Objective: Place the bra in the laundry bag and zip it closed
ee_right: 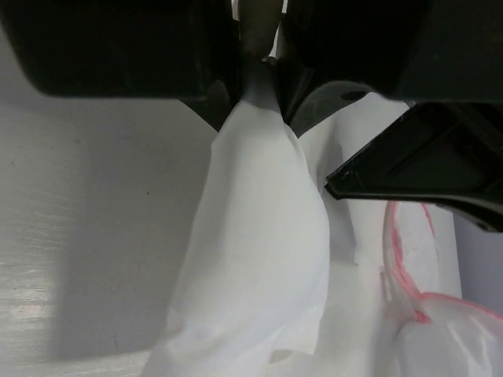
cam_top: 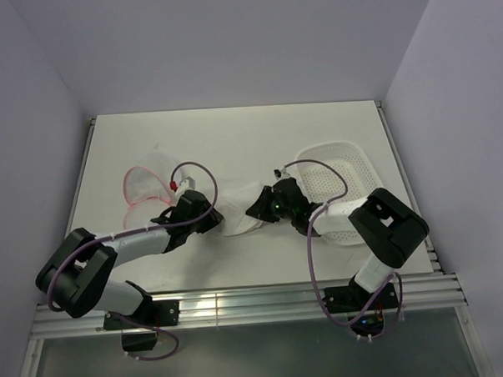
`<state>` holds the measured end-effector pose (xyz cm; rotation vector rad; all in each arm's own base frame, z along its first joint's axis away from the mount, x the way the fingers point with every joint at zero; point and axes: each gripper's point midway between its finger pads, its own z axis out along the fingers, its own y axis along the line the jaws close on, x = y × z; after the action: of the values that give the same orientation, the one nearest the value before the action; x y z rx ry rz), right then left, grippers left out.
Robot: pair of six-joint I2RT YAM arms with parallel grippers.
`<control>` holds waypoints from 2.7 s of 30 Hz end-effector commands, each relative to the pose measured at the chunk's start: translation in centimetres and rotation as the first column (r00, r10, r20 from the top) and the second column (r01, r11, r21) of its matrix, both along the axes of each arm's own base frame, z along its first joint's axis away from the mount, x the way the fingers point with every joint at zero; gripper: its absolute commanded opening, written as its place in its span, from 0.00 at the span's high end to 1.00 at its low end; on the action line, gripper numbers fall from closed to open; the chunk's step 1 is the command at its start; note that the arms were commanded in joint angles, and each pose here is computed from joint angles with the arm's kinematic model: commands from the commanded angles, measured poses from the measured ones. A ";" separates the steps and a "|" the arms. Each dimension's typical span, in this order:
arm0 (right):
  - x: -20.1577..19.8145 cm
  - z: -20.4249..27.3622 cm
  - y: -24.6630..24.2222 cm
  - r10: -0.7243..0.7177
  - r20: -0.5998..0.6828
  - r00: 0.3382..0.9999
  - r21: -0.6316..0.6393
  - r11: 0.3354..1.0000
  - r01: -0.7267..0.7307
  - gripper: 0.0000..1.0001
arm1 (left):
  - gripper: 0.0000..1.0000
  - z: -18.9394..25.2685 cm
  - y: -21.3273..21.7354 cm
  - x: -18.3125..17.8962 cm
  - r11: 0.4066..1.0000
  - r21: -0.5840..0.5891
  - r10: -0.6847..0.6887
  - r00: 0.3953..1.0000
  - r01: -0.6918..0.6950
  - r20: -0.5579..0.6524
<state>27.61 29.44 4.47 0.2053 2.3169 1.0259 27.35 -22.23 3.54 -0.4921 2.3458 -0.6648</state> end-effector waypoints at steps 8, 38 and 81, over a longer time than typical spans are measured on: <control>1.6 -1.7 -1.1 -0.101 -0.009 0.995 -0.233 0.968 0.096 0.92 | 0.62 6.5 0.3 0.6 1.000 0.001 -0.016 0.992 0.016 0.122; -0.5 4.8 -2.4 -0.060 0.052 0.997 -0.306 0.949 0.073 1.00 | 0.34 16.3 22.3 9.8 0.632 0.538 0.504 0.823 -0.558 0.261; -2.3 6.9 -3.9 -0.046 0.071 0.996 -0.282 0.957 0.064 1.00 | 0.20 15.1 23.7 12.5 0.657 0.742 0.152 0.988 -0.130 0.038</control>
<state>25.34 25.69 10.37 0.1337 2.3874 0.6448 39.40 1.84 17.45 -0.3235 2.3216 0.4410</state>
